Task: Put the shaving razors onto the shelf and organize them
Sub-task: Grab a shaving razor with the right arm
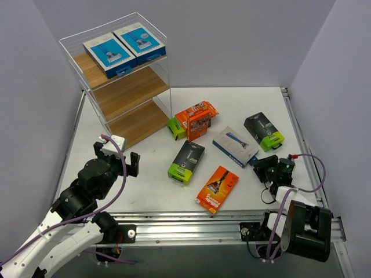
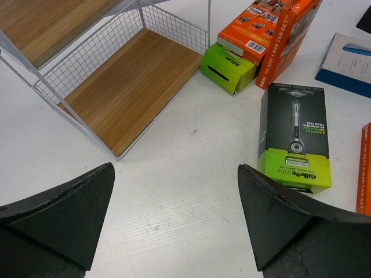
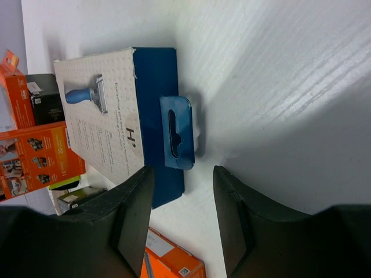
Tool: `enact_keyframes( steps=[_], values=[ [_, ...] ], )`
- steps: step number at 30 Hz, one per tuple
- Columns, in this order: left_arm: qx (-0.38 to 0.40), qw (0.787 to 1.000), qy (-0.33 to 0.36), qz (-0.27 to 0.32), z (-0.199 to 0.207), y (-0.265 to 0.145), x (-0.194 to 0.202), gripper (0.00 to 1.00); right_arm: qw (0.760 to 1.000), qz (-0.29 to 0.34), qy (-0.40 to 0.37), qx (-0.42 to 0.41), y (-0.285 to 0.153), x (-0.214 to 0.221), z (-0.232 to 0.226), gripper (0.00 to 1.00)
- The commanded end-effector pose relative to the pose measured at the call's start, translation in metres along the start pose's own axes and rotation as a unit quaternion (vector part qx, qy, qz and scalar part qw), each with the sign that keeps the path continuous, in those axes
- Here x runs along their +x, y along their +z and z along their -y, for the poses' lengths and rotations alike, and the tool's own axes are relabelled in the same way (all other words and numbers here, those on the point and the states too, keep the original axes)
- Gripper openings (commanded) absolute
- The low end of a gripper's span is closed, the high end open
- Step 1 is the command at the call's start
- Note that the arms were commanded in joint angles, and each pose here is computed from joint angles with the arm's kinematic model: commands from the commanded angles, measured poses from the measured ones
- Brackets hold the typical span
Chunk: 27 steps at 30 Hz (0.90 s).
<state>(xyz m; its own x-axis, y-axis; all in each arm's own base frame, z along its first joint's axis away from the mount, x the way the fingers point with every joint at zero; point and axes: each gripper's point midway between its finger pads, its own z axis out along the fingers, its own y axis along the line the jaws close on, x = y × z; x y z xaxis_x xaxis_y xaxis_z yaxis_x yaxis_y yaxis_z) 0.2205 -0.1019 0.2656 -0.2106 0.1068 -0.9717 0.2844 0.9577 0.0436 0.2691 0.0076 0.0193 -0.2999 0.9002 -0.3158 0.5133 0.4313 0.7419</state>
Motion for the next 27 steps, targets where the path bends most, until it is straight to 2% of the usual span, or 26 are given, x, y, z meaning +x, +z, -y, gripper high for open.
enact_keyframes(
  steps=[1,14,27],
  values=[
    [0.007,0.999,-0.017,0.028,0.003,0.001,-0.016,0.96,0.999,0.001,0.012,0.039,0.003,0.005,0.023,0.41],
    [0.009,1.000,-0.016,0.025,0.005,0.002,-0.015,0.96,0.997,0.008,0.045,0.064,0.007,0.004,0.034,0.34],
    [0.013,0.999,-0.016,0.025,0.007,0.003,-0.015,0.96,0.996,0.012,0.057,0.068,0.010,0.001,0.034,0.32]
  ],
)
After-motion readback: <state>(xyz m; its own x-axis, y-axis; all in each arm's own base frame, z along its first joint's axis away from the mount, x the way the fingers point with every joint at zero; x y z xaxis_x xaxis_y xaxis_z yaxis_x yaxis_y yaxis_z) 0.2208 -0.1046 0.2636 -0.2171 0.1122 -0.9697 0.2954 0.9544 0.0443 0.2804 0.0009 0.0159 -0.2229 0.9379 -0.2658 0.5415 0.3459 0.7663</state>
